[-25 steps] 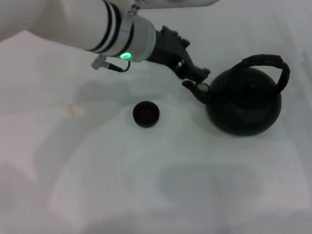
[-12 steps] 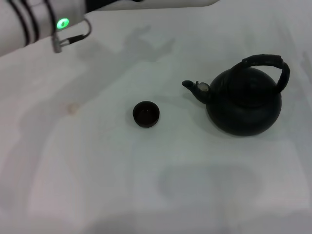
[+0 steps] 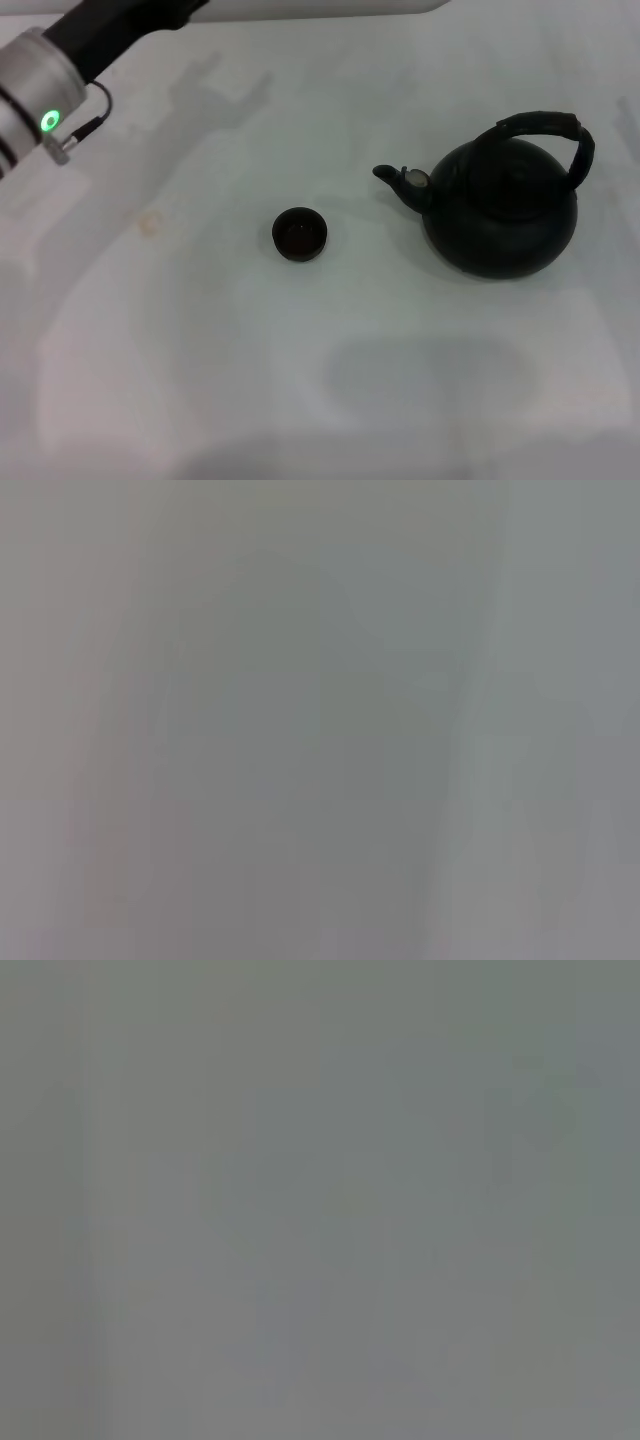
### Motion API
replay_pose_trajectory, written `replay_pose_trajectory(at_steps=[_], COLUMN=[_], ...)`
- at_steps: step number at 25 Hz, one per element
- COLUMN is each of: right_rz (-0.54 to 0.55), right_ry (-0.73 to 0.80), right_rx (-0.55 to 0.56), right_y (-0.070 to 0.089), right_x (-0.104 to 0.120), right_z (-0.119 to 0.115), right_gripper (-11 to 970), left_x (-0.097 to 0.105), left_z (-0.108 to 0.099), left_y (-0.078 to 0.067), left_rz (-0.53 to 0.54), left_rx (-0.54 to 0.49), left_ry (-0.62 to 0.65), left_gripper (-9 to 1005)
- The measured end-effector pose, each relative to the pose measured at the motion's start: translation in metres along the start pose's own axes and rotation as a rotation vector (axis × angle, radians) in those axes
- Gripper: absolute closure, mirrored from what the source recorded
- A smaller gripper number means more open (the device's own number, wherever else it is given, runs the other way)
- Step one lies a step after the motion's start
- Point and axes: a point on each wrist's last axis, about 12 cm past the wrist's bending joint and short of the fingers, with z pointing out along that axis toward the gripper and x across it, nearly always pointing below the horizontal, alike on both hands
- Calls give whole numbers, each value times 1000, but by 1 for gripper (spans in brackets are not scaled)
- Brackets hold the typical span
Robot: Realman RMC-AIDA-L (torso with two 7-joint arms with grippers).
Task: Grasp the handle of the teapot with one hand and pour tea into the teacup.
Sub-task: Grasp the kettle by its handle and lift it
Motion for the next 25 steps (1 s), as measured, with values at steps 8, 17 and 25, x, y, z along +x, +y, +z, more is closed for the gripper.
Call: replay_pose_trajectory(at_steps=[8, 17, 25], right_rz=[171, 338, 323], right_ry=[-7, 7, 81], right_rx=[3, -151, -358], right_y=[-3, 2, 20], right_x=[-1, 2, 8], right_z=[-3, -49, -84], right_gripper=[148, 150, 152], left_x=[25, 35, 42], left_z=[-31, -50, -56], left_y=[19, 32, 36], left_rz=[4, 0, -14], left_rx=[-144, -254, -306], left_ry=[-132, -132, -133], left_gripper=[157, 161, 162])
